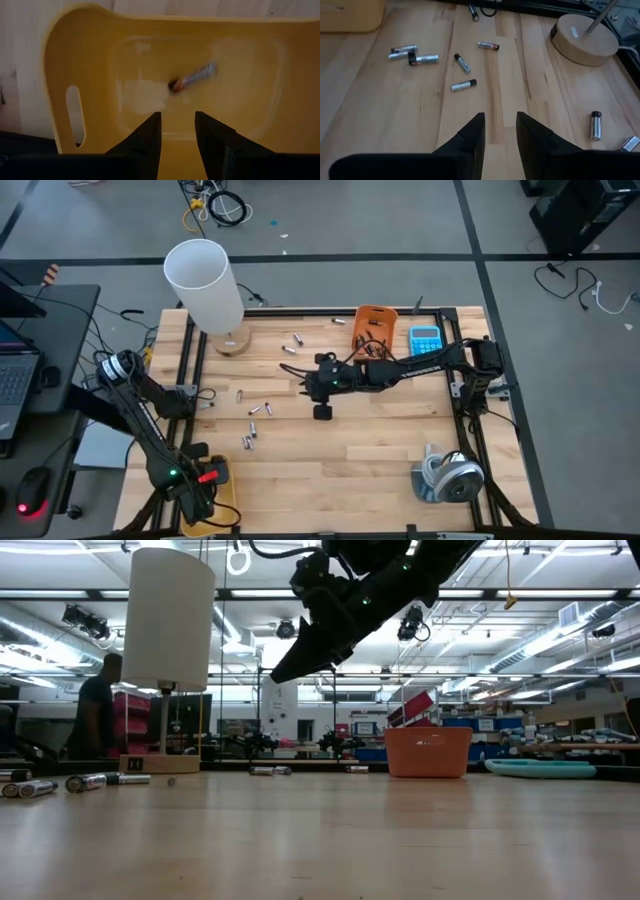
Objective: Sort batteries
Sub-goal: Put the silver battery into the yellow bin
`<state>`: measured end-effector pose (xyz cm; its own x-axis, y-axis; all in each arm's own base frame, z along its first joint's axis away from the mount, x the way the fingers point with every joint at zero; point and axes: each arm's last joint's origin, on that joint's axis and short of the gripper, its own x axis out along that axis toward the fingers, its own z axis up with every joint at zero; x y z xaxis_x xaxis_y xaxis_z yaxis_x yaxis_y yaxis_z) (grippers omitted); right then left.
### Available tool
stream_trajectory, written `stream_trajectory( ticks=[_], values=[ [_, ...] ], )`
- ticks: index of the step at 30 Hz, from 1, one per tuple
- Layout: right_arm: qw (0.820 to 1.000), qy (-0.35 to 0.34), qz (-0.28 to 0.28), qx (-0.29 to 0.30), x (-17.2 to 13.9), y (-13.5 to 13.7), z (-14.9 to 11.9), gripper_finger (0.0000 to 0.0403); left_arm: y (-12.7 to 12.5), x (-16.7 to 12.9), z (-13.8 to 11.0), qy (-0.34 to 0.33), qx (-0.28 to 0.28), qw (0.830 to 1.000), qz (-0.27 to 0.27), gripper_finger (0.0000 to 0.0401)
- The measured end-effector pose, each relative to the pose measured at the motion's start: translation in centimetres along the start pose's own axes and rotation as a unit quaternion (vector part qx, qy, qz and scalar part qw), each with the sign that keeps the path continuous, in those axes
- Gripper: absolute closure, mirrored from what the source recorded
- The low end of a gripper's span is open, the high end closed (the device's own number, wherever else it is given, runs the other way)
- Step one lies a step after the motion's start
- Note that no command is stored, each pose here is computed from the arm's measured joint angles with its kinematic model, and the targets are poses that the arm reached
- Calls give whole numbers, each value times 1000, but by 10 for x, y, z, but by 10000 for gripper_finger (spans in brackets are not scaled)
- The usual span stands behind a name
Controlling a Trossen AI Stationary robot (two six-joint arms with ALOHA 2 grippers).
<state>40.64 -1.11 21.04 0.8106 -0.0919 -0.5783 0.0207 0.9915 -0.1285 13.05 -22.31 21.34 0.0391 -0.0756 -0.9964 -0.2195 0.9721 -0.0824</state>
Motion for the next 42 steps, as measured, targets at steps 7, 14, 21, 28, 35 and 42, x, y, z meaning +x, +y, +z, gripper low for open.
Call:
stream_trajectory(
  ticks=[7,14,21,28,35,42],
  values=[
    [999,-34,23,19,0,2,7,304,1,-2,-1,48,-4,999,-4,279],
    [996,-82,31,24,-2,11,16,303,3,-19,-1,49,-4,998,31,279],
    [989,-143,27,12,-5,12,28,300,9,-51,4,-44,6,993,110,279],
    [985,-173,20,-6,13,4,40,301,15,-87,8,-149,22,975,162,279],
    [982,-179,57,-26,60,0,55,301,19,-96,9,-198,22,967,160,279],
    [990,-118,75,-27,110,4,53,301,20,-97,8,-192,22,969,156,279]
  ],
)
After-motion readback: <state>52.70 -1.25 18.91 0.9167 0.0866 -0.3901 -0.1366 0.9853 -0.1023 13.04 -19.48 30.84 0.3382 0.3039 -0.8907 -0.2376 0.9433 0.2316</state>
